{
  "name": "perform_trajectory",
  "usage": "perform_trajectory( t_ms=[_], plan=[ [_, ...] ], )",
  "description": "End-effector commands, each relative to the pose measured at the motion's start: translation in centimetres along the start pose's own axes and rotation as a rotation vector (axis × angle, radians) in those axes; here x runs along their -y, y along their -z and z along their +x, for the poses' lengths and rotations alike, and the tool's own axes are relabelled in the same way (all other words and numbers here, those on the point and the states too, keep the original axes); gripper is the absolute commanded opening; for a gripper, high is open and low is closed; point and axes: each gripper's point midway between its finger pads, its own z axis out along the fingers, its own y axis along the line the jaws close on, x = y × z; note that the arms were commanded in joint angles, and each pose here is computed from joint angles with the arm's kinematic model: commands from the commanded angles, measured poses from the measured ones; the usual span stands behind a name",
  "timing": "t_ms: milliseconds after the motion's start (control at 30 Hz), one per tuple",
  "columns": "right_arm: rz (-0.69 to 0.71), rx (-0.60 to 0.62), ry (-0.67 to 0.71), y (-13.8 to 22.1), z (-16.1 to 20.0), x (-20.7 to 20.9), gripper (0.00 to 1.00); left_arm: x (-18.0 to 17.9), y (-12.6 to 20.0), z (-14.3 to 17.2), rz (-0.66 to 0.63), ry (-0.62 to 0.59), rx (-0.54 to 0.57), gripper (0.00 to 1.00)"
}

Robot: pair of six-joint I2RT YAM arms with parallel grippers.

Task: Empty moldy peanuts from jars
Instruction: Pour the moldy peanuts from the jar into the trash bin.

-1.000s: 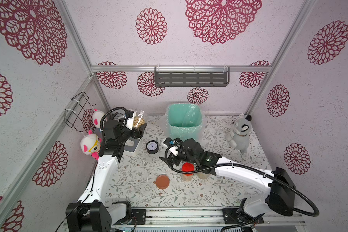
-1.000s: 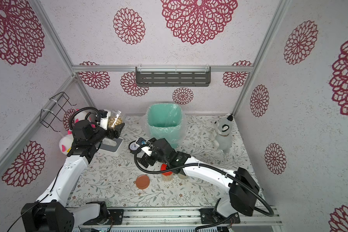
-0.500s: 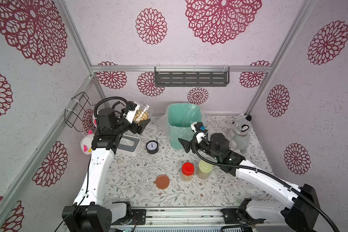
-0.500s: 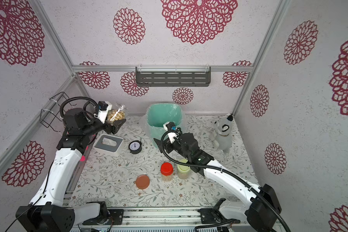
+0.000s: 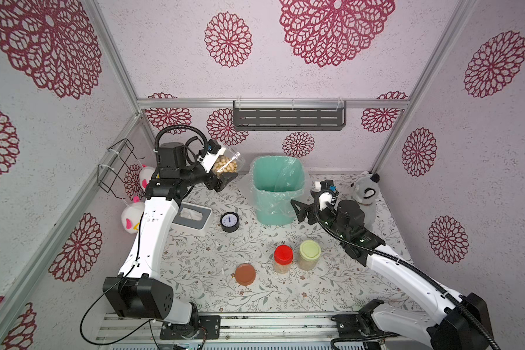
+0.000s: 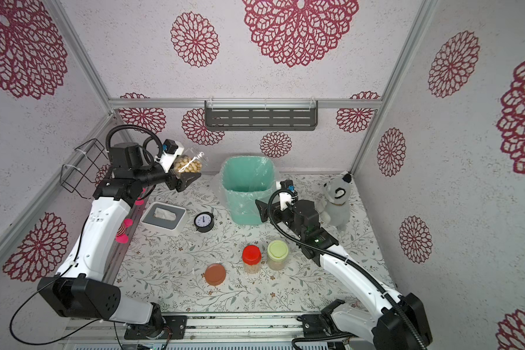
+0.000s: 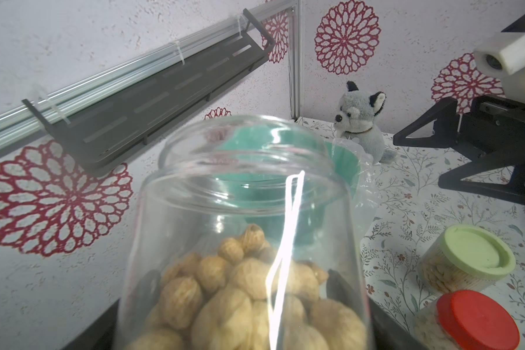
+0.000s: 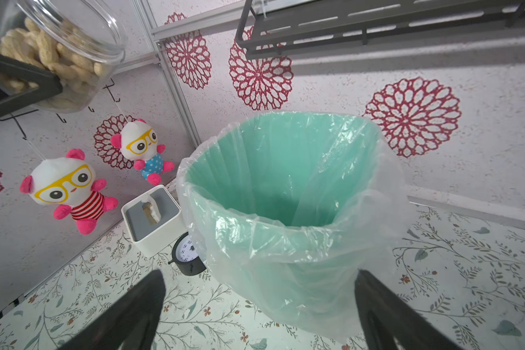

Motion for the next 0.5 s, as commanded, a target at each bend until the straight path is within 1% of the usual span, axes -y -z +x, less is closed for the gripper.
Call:
perform_trajectory(
  t_ms=[0,133,267,467],
  plan=[
    [-0.030,0.082,-0.025,0.8,-2.5,-0.1,0.99,1.4,-0.7,-2.6,0.070,-0.113,0.047,0.00],
    [-0.017,0.087,-0.027,0.6,-2.6,0.8,0.99,2.0,-2.3,-2.7,0.124,-0.146,0.016,0.00],
    [-0.010,0.113,-0.033,0.8,-2.7,1.5,0.99,2.6,-3.6,-2.2,0.161,-0.222,-0.045,0.00],
    [0.014,0.112,-0.051,0.8,-2.0,2.7,0.99,3.3,-5.0,-2.1,0.215,-0.272,-0.112,0.00]
  ],
)
